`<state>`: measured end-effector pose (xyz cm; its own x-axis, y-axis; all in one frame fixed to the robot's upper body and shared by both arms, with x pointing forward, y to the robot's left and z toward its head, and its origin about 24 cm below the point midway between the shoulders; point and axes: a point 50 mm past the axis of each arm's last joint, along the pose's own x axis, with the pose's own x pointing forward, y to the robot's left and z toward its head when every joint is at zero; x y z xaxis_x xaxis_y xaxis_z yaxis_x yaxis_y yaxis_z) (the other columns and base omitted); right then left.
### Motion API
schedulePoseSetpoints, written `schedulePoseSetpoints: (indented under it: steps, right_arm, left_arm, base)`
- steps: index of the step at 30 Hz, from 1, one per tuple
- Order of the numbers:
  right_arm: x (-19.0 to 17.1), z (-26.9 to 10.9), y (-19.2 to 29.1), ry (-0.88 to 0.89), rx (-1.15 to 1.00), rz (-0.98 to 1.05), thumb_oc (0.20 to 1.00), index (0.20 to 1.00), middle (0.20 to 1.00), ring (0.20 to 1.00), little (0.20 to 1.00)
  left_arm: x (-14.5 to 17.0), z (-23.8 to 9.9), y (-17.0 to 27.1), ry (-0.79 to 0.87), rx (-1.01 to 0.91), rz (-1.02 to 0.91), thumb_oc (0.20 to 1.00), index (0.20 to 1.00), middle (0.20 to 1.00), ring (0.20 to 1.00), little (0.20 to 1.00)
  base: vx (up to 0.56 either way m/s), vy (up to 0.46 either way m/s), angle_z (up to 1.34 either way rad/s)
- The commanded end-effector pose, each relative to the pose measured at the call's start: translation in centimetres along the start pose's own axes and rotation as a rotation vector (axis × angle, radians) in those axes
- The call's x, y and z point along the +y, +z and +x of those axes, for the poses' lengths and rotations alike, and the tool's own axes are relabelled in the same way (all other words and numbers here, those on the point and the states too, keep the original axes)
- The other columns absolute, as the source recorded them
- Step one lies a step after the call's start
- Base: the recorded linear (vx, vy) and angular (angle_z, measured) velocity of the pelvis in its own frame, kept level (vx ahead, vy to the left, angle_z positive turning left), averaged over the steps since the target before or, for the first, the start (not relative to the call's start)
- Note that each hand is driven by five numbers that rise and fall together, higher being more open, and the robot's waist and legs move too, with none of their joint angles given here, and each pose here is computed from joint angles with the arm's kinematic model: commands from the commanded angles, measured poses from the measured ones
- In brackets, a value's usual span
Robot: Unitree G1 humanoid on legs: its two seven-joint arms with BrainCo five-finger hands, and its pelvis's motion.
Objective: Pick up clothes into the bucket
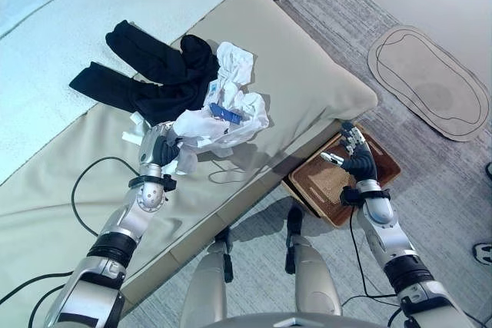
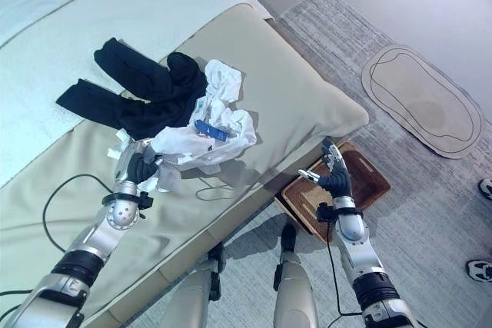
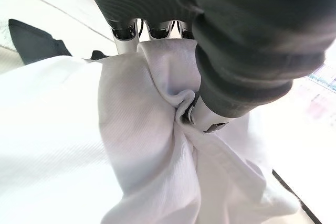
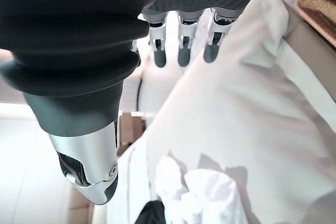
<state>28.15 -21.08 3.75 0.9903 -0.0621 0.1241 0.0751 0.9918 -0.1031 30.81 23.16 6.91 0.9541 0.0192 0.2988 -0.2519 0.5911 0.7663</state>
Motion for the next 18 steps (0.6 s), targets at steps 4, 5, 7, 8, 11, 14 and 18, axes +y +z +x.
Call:
schedulePoseSetpoints:
  steps: [4, 5, 7, 8, 11, 14, 18]
  right_arm:
    - [-1.4, -1.2, -0.6, -0.022, 0.013, -0.019, 1.0, 1.0, 1.0, 1.0, 1.0]
    - [-1.4, -1.2, -0.6, -0.019, 0.015, -0.024, 1.0, 1.0, 1.0, 1.0, 1.0]
    - [-1.5, -1.2, -0.5, -0.007, 0.015, -0.065, 1.0, 1.0, 1.0, 1.0, 1.0]
    - [-1.3, -1.0, -0.3, 0.026, 0.008, -0.128, 1.0, 1.0, 1.0, 1.0, 1.0]
    - [-0.9, -0.6, -0.1, 0.068, 0.0, -0.19, 1.0, 1.0, 1.0, 1.0, 1.0]
    - [1.0, 0.9, 1.5, 0.2, -0.07, -0.349, 1.0, 1.0, 1.0, 1.0, 1.0]
    - [3.0, 2.6, 3.6, 0.29, -0.155, -0.38, 1.0, 1.0, 1.0, 1.0, 1.0]
  left_arm:
    - [4.5, 0.5, 2.2, 0.169, -0.14, -0.135, 0.2, 0.2, 0.2, 0.2, 0.2]
    - [4.9, 0.5, 2.6, 0.18, -0.163, -0.149, 0.2, 0.2, 0.2, 0.2, 0.2]
    - [6.3, 0.5, 3.6, 0.21, -0.223, -0.19, 0.2, 0.2, 0.2, 0.2, 0.2]
    - [6.9, 0.5, 4.1, 0.212, -0.257, -0.226, 0.2, 0.2, 0.2, 0.2, 0.2]
    - [8.0, 0.7, 5.5, 0.202, -0.333, -0.279, 0.2, 0.2, 0.2, 0.2, 0.2]
    - [9.1, 1.2, 8.7, 0.182, -0.485, -0.316, 0.2, 0.2, 0.2, 0.2, 0.2]
    - [9.2, 1.6, 11.5, 0.13, -0.601, -0.411, 0.2, 0.2, 0.2, 0.2, 0.2]
  base:
    - [0.06, -0.027, 0.0]
    - [0.05, -0.029, -0.02]
    - [0.08, -0.037, -0.02]
    - [0.07, -0.021, -0.02]
    - [0.06, -0.022, 0.01]
    - [0.06, -0.033, 0.08]
    - [0.07, -0.045, 0.02]
